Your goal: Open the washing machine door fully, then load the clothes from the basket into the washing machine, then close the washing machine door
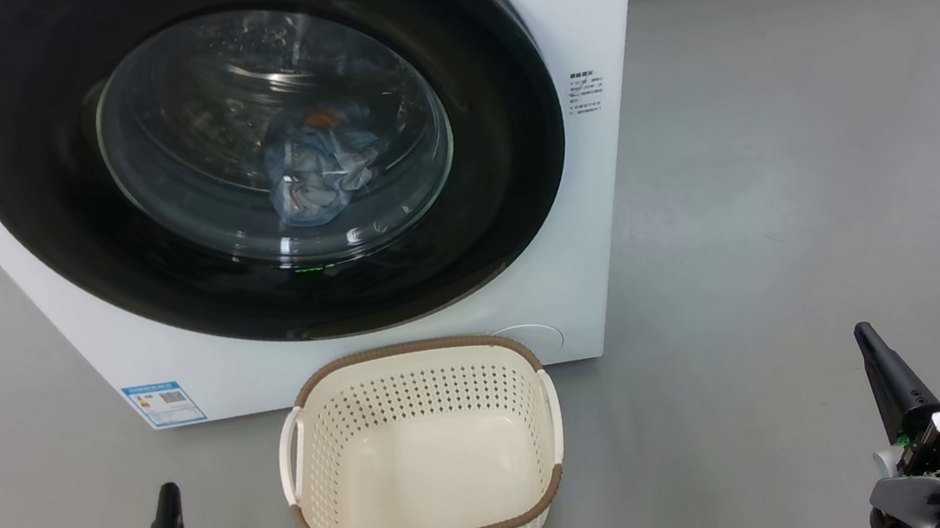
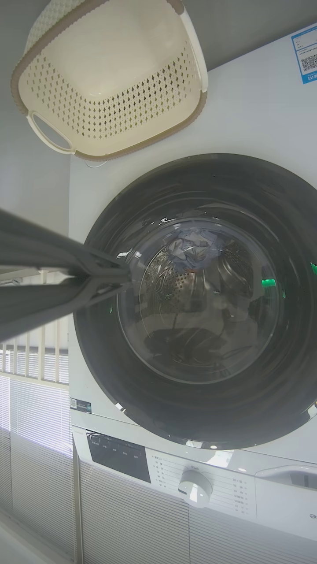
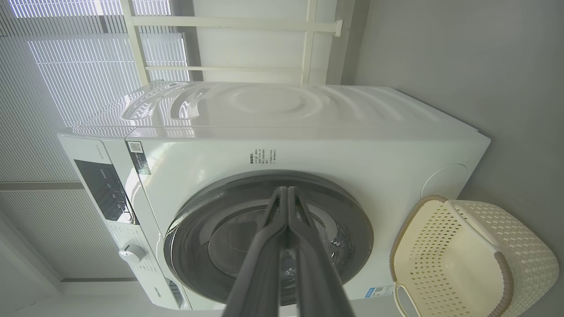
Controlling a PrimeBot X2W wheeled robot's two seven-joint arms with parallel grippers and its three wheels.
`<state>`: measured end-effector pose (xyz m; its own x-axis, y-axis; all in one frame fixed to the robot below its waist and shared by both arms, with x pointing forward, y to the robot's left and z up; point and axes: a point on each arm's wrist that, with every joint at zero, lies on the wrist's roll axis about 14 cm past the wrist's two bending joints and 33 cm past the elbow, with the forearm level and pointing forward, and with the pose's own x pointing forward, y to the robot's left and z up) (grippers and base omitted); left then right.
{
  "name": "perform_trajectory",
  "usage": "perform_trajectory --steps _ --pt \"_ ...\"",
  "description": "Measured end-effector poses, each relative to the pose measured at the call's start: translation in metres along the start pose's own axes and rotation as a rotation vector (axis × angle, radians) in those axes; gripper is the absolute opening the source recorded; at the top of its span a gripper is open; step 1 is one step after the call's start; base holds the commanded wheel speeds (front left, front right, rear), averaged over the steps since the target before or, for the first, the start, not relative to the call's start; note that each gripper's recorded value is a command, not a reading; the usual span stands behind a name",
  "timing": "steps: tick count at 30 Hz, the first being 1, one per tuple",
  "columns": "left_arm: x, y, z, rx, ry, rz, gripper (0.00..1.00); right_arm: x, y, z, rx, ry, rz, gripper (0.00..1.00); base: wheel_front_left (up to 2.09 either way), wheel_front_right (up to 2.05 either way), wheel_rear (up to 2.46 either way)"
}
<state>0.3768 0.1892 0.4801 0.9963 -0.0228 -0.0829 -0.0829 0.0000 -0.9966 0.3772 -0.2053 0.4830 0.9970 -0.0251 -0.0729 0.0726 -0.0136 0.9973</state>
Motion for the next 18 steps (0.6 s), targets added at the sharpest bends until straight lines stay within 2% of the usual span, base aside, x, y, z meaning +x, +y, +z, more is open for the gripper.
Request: perform_trajectory --steps 18 --pt "0.0 0.0 0.0 0.0 0.0 0.0 0.0 0.0 0.0 0.0 0.0 0.0 0.0 0.0 0.0 0.0 0.0"
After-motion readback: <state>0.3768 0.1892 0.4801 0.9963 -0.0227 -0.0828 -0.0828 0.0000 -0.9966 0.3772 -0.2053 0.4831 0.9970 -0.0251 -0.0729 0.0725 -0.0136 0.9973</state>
